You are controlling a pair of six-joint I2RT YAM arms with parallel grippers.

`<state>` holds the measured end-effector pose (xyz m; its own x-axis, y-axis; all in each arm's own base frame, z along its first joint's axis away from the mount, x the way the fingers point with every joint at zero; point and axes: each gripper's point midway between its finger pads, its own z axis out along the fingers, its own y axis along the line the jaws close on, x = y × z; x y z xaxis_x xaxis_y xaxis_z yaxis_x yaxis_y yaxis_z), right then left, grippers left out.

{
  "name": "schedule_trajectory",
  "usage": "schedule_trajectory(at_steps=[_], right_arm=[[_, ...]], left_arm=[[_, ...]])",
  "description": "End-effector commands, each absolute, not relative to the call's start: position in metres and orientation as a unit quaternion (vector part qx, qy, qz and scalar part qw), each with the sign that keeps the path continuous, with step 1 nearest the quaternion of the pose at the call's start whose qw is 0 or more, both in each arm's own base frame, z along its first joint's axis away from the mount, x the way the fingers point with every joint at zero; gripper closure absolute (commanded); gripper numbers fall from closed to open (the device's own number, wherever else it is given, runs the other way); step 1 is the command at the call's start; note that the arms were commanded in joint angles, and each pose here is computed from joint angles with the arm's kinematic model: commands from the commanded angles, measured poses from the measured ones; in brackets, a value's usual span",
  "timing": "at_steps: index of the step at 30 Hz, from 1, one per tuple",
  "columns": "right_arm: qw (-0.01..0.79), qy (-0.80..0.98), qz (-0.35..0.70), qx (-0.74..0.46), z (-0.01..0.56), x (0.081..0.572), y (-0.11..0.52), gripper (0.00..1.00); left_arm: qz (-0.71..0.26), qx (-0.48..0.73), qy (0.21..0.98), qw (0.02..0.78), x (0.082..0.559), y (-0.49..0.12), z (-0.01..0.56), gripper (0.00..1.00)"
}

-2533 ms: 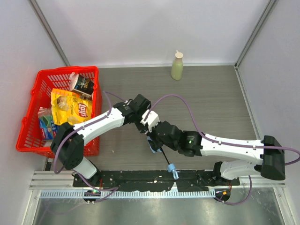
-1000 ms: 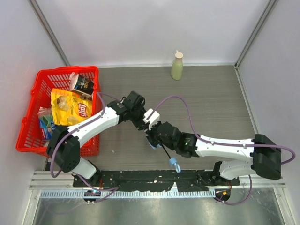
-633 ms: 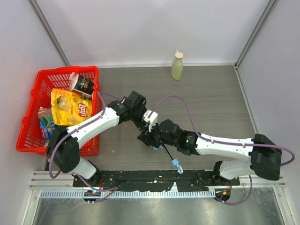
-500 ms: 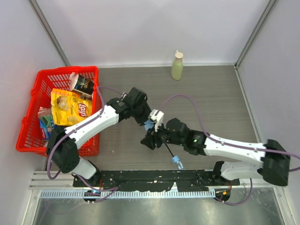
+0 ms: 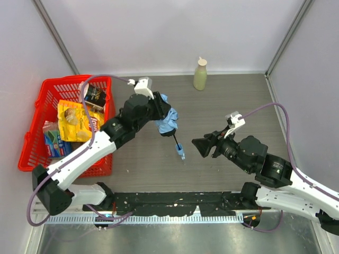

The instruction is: Put away the umbrella

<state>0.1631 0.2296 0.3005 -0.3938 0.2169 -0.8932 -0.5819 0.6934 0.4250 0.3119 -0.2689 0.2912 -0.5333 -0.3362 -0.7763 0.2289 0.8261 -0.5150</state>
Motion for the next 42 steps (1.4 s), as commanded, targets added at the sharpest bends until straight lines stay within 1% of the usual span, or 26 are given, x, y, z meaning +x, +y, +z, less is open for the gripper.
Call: schedule_trajectory(at_steps=[1,4,6,9,11,14,20,23,26,29,32,33,34,35,36,37,38,39,42], right_arm=[[0.543,0.783,0.297,-0.067,0.278,0.177,0.198,0.33],[0.538,0.79,0.284,-0.07,0.273,0.178,0.197,0.33],[0.537,0.794,0.276,-0.07,0.271,0.179,0.196,0.33],[0.531,0.801,0.267,-0.07,0.263,0.179,0.194,0.33],[0.525,0.805,0.268,-0.068,0.257,0.178,0.194,0.33],[0.518,0.811,0.263,-0.062,0.243,0.177,0.192,0.33],[0.51,0.818,0.259,-0.058,0.23,0.176,0.193,0.33],[0.506,0.822,0.256,-0.058,0.224,0.177,0.193,0.33],[0.491,0.831,0.252,-0.069,0.211,0.174,0.197,0.33],[0.469,0.843,0.248,-0.086,0.196,0.17,0.203,0.32],[0.438,0.858,0.244,-0.108,0.172,0.163,0.209,0.32],[0.427,0.863,0.243,-0.119,0.164,0.161,0.213,0.32],[0.414,0.86,0.265,-0.14,0.162,0.155,0.224,0.32],[0.397,0.855,0.293,-0.161,0.161,0.146,0.236,0.36],[0.408,0.837,0.324,-0.167,0.169,0.146,0.248,0.36],[0.396,0.824,0.358,-0.188,0.173,0.137,0.258,0.36],[0.409,0.806,0.382,-0.194,0.186,0.137,0.266,0.36],[0.413,0.8,0.389,-0.196,0.191,0.137,0.269,0.34],[0.429,0.78,0.404,-0.21,0.211,0.139,0.271,0.28]], left_arm=[[-0.277,0.058,0.682,0.675,0.324,-0.269,0.363,1.0],[-0.268,0.123,0.65,0.701,0.32,-0.285,0.352,1.0],[-0.237,0.176,0.639,0.711,0.316,-0.296,0.332,1.0],[-0.226,0.177,0.616,0.734,0.311,-0.3,0.323,1.0],[-0.202,0.197,0.607,0.743,0.305,-0.303,0.31,1.0],[-0.208,0.209,0.596,0.747,0.288,-0.311,0.29,1.0],[-0.21,0.212,0.645,0.704,0.263,-0.308,0.202,1.0],[-0.203,0.198,0.675,0.681,0.262,-0.3,0.152,1.0],[-0.22,0.195,0.687,0.665,0.257,-0.301,0.134,1.0],[-0.252,0.189,0.692,0.649,0.249,-0.306,0.145,1.0],[-0.273,0.209,0.723,0.6,0.239,-0.318,0.168,1.0],[-0.287,0.204,0.729,0.587,0.238,-0.322,0.184,1.0],[-0.323,0.203,0.723,0.575,0.232,-0.329,0.205,1.0],[-0.352,0.202,0.725,0.556,0.227,-0.333,0.213,1.0],[-0.391,0.192,0.722,0.537,0.221,-0.338,0.225,1.0],[-0.44,0.194,0.712,0.512,0.21,-0.345,0.235,1.0],[-0.488,0.21,0.688,0.494,0.197,-0.354,0.25,1.0],[-0.525,0.219,0.67,0.477,0.186,-0.36,0.262,1.0],[-0.583,0.232,0.632,0.455,0.165,-0.366,0.289,1.0]])
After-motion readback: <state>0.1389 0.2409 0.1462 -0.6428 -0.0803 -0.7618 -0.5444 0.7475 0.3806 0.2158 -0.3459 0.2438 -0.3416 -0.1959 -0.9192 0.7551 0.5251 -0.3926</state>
